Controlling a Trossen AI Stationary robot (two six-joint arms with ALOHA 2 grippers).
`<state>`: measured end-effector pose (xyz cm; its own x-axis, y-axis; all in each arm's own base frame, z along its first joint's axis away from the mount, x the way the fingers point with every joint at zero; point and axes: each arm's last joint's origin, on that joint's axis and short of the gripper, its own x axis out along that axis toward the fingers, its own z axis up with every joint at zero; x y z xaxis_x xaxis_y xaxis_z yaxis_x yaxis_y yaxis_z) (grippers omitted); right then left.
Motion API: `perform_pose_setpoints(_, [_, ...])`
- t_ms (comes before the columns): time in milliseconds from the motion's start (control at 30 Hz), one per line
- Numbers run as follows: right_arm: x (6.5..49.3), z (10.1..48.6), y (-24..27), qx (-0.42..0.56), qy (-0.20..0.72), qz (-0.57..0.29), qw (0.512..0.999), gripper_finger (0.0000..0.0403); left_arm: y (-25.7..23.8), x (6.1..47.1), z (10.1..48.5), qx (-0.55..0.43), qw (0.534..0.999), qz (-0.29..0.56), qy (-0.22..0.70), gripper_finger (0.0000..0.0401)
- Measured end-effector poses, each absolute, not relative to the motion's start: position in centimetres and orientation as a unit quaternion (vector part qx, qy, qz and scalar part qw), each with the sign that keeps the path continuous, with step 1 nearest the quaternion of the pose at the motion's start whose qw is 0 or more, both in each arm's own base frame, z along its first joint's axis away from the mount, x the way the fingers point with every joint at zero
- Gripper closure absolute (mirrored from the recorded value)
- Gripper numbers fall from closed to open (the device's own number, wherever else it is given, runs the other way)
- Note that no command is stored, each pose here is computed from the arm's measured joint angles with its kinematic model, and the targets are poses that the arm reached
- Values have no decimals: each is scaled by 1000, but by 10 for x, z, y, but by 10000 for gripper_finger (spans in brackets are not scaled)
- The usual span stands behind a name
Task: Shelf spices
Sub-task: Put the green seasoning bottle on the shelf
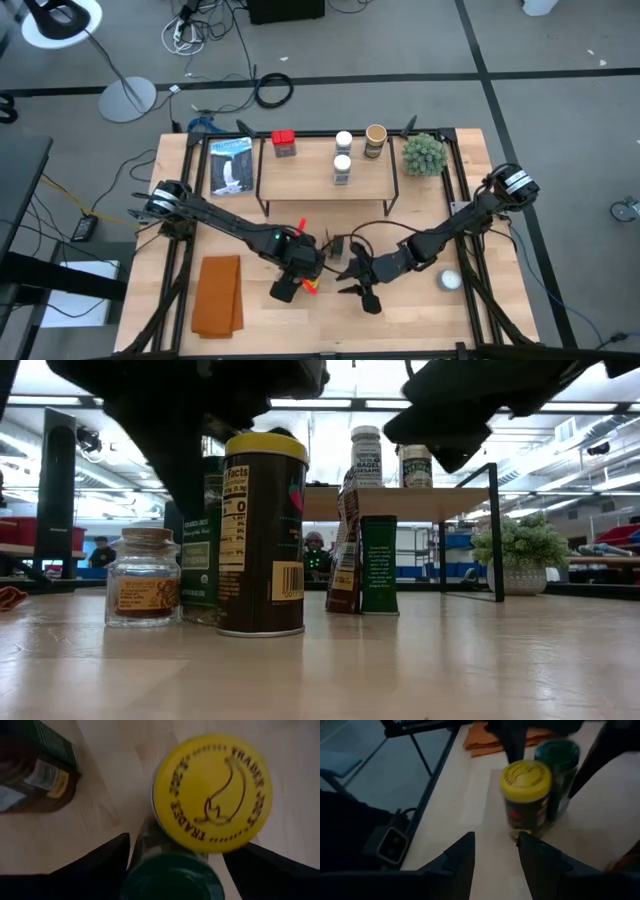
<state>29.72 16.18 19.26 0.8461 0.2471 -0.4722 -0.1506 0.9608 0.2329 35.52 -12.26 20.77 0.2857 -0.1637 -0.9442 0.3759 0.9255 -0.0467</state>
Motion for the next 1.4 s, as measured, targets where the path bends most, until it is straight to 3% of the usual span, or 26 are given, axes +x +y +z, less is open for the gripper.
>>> perform_pose_setpoints(400, [272,179,187,158,360,126,911,253,-122,354,207,87,795,-159,579,173])
perform_pose_setpoints(700, [248,164,194,197,462,62,862,253,-121,353,207,87,790,-157,586,171])
perform_pose_setpoints(1167, [236,164,207,213,473,69,853,253,-118,353,209,113,794,-128,583,172])
perform_pose_setpoints(1400, [235,164,208,210,465,58,858,253,-108,360,234,100,797,-113,584,172])
